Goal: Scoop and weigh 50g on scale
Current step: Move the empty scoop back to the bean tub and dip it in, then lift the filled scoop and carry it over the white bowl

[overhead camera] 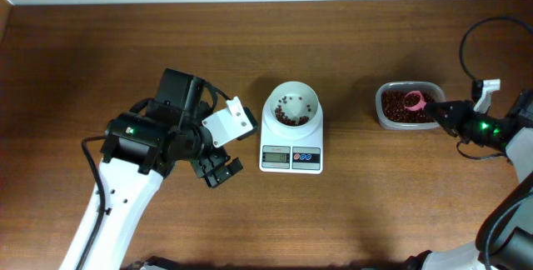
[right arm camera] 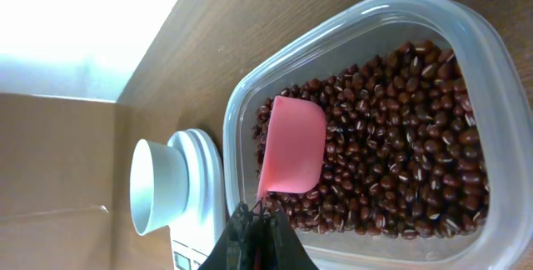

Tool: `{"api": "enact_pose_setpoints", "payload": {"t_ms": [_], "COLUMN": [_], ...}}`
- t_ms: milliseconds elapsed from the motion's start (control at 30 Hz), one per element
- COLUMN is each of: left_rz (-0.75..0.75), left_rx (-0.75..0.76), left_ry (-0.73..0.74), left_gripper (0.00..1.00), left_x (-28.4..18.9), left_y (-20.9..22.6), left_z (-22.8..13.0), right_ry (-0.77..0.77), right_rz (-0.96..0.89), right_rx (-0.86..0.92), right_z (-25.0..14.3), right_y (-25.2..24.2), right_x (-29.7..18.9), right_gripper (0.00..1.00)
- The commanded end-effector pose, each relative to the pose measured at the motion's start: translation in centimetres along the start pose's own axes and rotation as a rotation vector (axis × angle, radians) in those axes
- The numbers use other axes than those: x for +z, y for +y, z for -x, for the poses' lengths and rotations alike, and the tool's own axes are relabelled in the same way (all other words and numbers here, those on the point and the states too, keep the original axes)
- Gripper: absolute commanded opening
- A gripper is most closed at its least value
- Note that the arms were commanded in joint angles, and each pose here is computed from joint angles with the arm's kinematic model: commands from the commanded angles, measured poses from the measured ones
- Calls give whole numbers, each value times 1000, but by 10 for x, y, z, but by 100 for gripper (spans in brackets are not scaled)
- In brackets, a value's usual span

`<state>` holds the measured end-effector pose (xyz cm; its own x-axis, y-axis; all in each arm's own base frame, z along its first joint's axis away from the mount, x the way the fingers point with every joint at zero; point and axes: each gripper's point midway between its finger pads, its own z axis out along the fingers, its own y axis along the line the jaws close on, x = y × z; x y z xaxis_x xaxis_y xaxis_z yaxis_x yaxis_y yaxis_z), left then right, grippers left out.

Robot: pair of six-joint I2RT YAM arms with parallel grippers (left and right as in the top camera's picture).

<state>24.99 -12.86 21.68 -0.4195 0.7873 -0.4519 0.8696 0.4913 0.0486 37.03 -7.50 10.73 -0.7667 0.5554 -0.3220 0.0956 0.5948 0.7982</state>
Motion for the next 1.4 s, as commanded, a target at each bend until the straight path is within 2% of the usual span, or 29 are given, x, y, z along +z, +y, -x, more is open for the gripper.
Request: {"api": "enact_pose_setpoints", "payload": {"t_ms": [0,233,567,967,1367], "left_rz": [10,10,10,10,10], "left_rx": [18,18,18,18,18], "left_ry": [-30,-30,-30,-30,-30], "left_gripper": [99,99,99,99,99], "left_x": [-8,-8,-8,-8,-8], "left_y": [1,1,1,1,1], "left_z": [6,6,6,6,6], "right_ry": [-30,-51,-34,-19,206], "right_rz": [15,35,157,212,270], "right_rx": [145,248,243,243,147], "right_z": [6,9,8,7,-38], "right_y": [-9,-13,9,19,77], "right_x": [-11,-21,-23,-23,38], "right_gripper": [4,4,4,4,4]}}
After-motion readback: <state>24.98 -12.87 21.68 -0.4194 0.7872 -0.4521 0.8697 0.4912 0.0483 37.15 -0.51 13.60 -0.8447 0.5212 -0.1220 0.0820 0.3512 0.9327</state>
